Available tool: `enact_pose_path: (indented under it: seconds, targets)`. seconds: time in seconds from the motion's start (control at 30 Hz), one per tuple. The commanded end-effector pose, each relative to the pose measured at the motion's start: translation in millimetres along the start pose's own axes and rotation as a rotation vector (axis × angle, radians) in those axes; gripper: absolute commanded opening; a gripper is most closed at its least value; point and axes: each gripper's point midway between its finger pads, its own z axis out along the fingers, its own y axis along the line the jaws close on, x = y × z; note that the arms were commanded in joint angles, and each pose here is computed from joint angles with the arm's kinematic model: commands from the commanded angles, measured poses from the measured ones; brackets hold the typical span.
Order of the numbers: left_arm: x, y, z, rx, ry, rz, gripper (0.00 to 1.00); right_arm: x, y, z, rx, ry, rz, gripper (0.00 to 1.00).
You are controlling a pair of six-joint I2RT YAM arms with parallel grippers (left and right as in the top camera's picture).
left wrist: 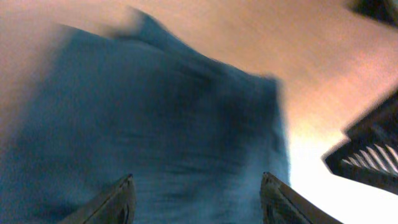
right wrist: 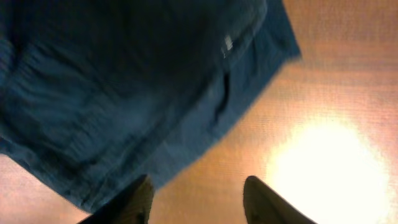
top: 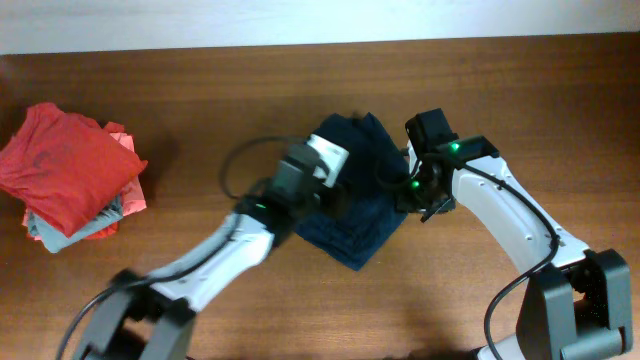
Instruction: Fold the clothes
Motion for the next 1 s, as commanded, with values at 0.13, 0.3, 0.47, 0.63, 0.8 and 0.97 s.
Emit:
enact_pose_path:
  seconds: [0.13,0.3,0.47,0.63,0.8,0.97]
  targets:
    - [-17.2,89.3,-31.1,-0.207,-0.045,-0.084,0.64,-35.5,-3.4,-0.7,-0.027,-0.128,0.028,0.6]
    - [-9.1,116.3,-30.5,-0.251,-0.031,-0.125,0.64,-42.1,3.2,23.3,-0.067,-0.104,0.028,0.63]
    - [0.4,124.0,-25.1,-0.274,-0.002,-0.117,0.64,-43.9,19.8,48.0,-0.165,-0.061,0.023,0.63]
    - [5.6,124.8,-23.2,-0.275,0.017,-0.118,0.64,-43.4,29.3,63.2,-0.226,-0.033,0.002,0.14]
    - [7.4,124.7,-23.3,-0.275,0.026,-0.105,0.64,-25.7,33.0,44.9,-0.26,0.025,-0.052,0.04]
    - [10.4,124.6,-23.3,-0.274,0.04,-0.09,0.64,5.4,-31.4,21.2,0.06,0.113,0.065,0.04]
